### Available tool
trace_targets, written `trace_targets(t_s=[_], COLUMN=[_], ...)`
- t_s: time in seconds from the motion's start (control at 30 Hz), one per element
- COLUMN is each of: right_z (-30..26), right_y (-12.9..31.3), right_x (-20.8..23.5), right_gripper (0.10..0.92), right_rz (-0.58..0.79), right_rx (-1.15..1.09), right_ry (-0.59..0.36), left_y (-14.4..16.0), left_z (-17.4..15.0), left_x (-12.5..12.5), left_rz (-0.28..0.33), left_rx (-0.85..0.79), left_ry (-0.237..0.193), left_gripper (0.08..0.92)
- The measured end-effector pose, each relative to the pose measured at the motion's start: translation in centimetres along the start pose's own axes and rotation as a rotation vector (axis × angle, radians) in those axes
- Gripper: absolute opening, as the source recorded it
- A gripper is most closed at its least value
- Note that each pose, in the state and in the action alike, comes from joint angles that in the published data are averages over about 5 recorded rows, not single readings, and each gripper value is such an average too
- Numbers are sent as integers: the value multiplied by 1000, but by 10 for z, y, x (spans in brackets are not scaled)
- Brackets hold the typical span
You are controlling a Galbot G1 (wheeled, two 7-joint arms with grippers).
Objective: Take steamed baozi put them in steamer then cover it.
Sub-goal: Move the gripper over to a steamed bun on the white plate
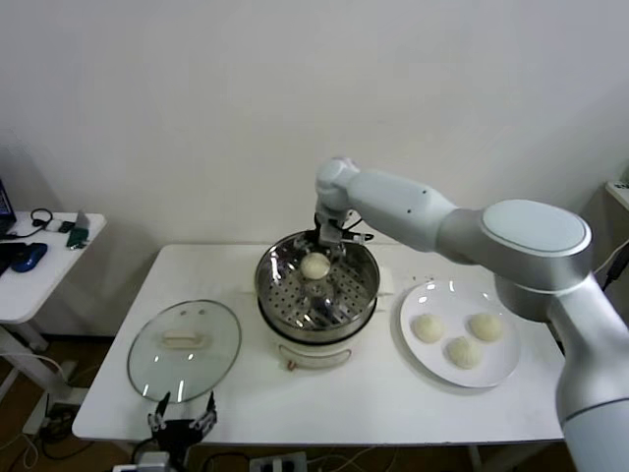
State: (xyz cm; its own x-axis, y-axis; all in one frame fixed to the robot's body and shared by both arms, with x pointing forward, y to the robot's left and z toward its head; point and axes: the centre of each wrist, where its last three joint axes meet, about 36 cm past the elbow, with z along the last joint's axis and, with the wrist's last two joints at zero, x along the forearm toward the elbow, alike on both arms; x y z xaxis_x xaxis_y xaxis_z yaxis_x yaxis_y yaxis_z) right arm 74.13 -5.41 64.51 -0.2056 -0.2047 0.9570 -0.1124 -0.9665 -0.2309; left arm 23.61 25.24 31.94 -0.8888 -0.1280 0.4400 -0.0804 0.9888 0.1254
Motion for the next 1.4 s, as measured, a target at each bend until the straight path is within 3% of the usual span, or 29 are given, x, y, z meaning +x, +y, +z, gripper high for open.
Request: trace_targets(t_s=[0.23,0.37,0.53,0.7,0.87,1.4], right_z=[21,24,11,-17,-46,-71], right_y=[46,103,183,246,281,306], right_x=[80,114,123,104,68,-39], right_gripper=[823,823,823,823,823,823], right_rz=[-32,-69,-115,-131,-142,-208], right_rx=[-224,-450,-760,-1031,-1221,-1381], right_ry=[10,26,22,-17,-47,29], left_y=[-4,-7,-10,-13,-13,-6], left_z=[0,0,0,0,0,-5], left_x=[3,3,2,1,1,8], left_rz=[6,11,17,21,20,16], left_rx=[-3,-4,-4,-4,-4,4], left_ry=[0,-2,-5,-5,-5,-20], left_gripper=[823,823,823,823,823,823])
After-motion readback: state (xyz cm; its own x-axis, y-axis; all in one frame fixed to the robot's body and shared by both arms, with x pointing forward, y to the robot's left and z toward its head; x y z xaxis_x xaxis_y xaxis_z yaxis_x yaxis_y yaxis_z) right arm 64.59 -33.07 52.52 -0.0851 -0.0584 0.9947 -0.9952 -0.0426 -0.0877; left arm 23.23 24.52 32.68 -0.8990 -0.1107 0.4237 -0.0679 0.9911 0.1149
